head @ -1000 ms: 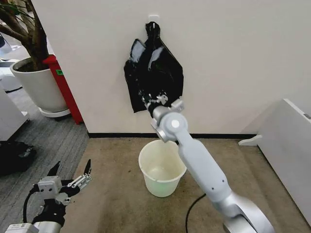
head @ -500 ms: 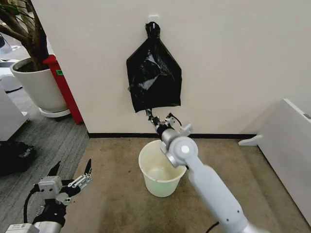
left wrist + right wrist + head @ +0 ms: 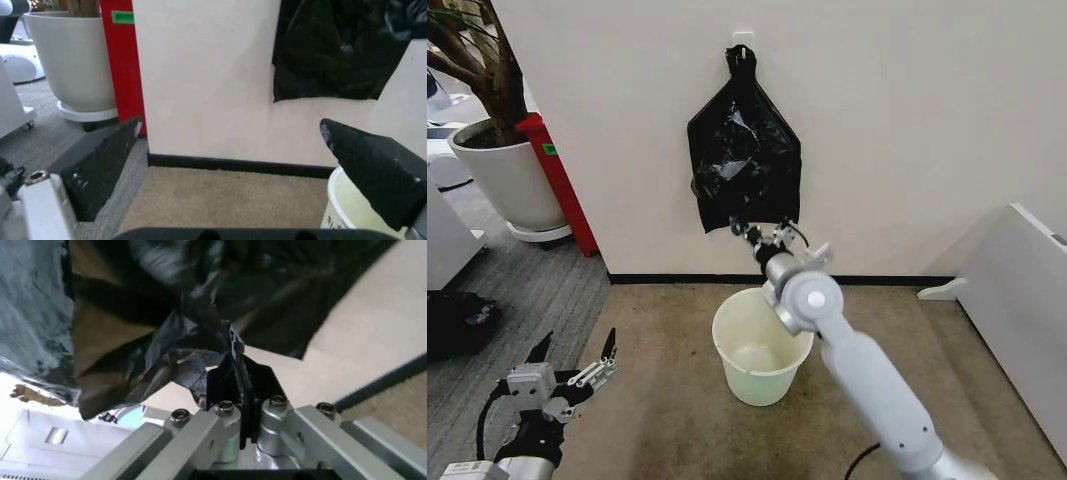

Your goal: Place the garbage bag over the trash bin.

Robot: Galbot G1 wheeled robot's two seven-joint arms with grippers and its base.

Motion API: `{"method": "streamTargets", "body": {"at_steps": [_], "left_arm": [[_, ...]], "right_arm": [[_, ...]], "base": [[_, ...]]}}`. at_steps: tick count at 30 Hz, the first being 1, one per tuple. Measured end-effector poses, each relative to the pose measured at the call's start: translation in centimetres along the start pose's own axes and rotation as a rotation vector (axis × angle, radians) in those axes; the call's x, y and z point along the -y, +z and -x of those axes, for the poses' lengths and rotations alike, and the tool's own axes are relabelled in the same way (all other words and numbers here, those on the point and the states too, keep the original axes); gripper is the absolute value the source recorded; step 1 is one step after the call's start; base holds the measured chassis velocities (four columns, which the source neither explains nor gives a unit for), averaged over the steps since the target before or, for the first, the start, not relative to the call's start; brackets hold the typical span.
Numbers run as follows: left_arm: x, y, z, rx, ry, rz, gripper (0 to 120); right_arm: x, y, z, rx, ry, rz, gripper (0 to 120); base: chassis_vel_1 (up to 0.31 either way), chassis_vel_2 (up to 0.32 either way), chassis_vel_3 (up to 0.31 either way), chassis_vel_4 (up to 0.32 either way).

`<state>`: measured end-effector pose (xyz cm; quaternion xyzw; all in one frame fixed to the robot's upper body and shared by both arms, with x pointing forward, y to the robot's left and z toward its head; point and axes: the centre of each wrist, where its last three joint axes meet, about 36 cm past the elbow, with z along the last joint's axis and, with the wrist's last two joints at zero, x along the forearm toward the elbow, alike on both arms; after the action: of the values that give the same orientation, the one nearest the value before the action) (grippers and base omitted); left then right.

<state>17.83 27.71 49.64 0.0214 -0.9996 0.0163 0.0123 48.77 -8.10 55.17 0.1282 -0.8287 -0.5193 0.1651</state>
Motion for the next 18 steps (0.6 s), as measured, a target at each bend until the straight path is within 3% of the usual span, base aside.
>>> {"method": "streamTargets", "body": {"at_steps": [6,18], "left_arm": [[0.0,0.0,0.0,0.001,0.001,0.0,100],[0.0,-0.1,0.2,0.01,0.01,0.002,100]], "right_arm": [[0.4,0.0,-0.1,-0.011,0.009,-0.022,0],[5.6,2.8,-4.0,-0.063,0.117,-0.023,0]], "base": [[0.0,0.0,0.0,0.0],[0.0,0.0,0.0,0.0]]}}
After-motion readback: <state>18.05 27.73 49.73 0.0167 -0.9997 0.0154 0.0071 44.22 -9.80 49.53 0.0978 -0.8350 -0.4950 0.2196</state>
